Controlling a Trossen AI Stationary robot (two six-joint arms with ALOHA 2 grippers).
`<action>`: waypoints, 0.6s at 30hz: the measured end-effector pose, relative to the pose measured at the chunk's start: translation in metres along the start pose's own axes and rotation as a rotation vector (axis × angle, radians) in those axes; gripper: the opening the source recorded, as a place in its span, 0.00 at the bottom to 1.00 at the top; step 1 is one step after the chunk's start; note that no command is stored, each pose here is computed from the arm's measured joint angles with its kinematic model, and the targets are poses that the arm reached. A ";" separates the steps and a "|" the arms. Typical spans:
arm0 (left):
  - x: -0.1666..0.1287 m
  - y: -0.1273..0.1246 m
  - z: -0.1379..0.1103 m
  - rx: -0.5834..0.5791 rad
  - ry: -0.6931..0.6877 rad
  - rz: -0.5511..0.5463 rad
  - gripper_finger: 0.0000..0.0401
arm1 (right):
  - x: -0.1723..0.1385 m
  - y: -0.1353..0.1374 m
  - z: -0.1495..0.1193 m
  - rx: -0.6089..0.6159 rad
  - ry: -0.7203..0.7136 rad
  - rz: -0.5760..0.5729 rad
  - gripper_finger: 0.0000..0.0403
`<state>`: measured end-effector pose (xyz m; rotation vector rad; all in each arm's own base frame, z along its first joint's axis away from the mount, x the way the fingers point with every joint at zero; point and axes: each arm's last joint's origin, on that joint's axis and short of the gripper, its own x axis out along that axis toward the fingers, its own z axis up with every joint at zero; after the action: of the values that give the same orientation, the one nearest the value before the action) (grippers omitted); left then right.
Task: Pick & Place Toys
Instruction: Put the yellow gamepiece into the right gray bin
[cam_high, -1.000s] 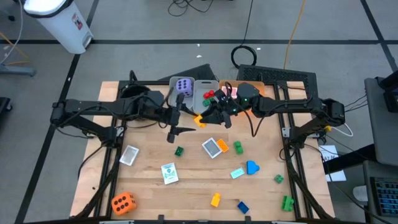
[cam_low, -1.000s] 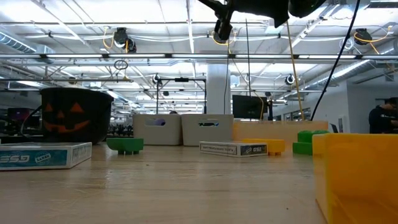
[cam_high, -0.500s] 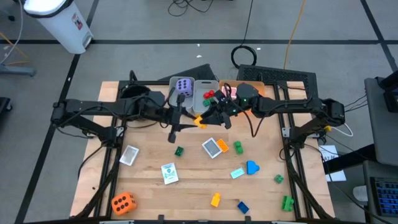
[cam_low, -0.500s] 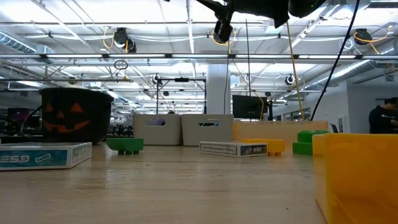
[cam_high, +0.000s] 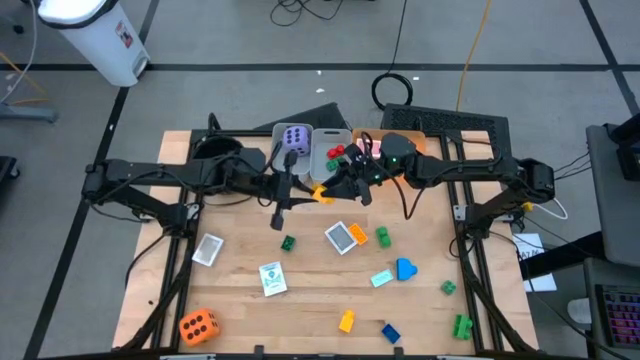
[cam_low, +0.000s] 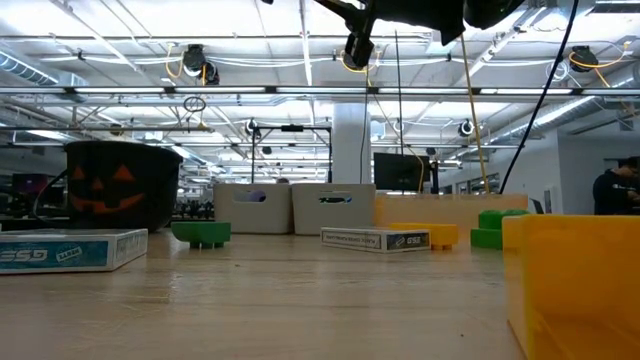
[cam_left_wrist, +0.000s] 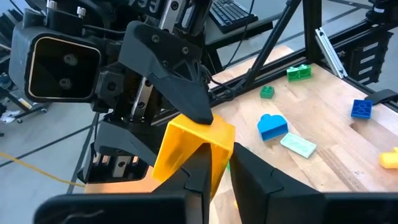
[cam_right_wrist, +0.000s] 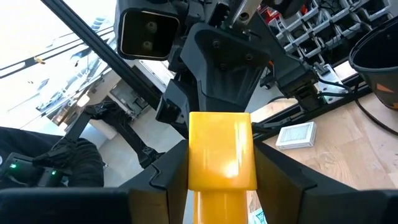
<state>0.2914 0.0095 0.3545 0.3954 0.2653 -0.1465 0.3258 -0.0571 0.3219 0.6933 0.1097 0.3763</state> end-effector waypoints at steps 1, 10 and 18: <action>0.000 0.000 0.000 0.000 0.000 0.000 0.12 | 0.000 0.000 0.000 0.000 -0.001 0.000 0.36; 0.000 0.000 0.000 0.002 -0.003 0.000 0.01 | 0.000 0.001 0.001 0.013 -0.013 0.004 0.37; 0.000 0.001 0.001 -0.012 -0.012 0.013 0.02 | -0.003 -0.002 0.006 0.041 -0.036 0.001 0.39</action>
<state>0.2919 0.0099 0.3558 0.3846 0.2520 -0.1346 0.3246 -0.0635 0.3252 0.7404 0.0826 0.3633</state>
